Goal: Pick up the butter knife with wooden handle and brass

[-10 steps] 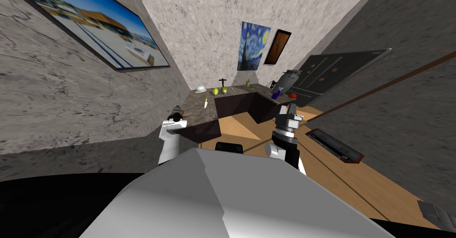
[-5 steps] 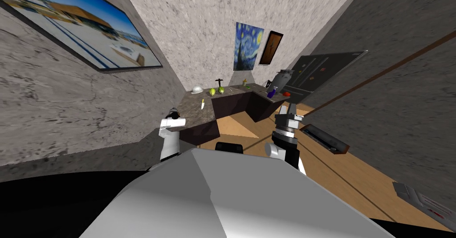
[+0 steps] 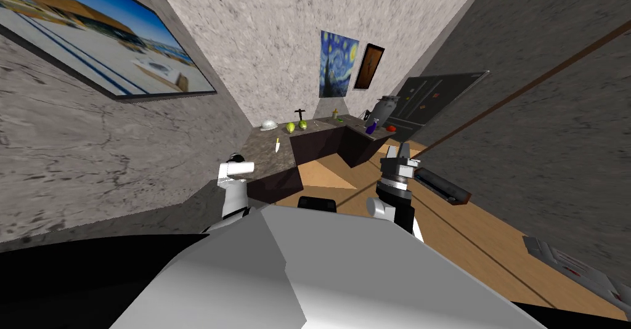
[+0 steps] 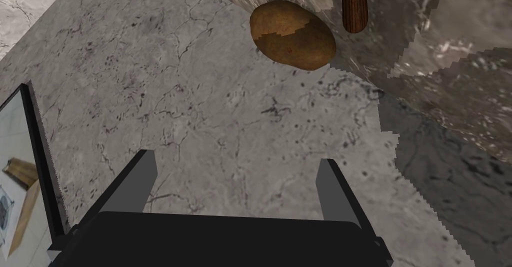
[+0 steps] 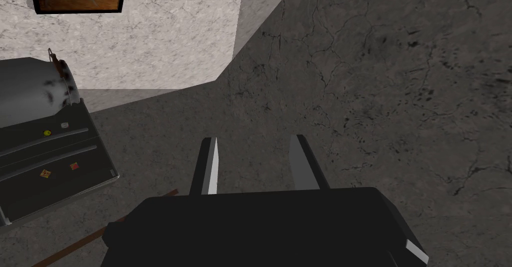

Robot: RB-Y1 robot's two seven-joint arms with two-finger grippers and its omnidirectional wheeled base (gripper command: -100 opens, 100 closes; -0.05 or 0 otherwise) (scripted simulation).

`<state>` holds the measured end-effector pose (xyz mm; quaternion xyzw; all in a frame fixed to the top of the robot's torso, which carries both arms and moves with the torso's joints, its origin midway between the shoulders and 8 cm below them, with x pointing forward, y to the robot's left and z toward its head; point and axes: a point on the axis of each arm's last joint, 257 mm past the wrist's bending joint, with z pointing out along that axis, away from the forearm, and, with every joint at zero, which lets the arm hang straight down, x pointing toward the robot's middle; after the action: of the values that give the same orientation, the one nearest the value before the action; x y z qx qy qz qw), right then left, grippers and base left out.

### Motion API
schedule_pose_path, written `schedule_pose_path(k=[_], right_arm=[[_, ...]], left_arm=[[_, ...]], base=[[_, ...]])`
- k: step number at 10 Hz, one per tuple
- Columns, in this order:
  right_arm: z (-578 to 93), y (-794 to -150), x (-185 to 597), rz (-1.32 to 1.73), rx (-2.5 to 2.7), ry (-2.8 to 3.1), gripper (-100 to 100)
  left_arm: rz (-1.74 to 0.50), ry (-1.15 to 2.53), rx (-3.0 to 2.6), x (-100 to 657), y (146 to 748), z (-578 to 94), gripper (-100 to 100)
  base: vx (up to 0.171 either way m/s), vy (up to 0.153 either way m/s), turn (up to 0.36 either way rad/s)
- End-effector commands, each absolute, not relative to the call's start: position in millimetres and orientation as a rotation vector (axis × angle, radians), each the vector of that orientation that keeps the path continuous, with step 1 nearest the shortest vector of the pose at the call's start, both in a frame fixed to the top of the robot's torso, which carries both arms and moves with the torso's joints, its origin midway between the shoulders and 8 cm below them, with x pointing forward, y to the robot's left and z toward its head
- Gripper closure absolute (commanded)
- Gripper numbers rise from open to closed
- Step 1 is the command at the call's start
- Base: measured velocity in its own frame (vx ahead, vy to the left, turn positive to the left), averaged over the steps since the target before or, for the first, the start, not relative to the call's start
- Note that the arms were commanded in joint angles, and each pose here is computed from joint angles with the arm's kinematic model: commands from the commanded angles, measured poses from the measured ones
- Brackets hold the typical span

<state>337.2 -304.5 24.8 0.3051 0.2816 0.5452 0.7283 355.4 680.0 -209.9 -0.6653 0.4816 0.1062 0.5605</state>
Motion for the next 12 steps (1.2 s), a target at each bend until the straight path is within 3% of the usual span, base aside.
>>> schedule_pose_path(k=[1,12], right_arm=[[25,-305,337,1.201,0.672,0.621,0],[25,-305,337,1.201,0.672,0.621,0]], left_arm=[[0.284,1.132,-1.622,345,684,-219,-100],[0.447,1.096,-1.98,285,700,-266,-100]], base=[[0.005,0.012,-0.113],[0.004,0.018,-0.083]])
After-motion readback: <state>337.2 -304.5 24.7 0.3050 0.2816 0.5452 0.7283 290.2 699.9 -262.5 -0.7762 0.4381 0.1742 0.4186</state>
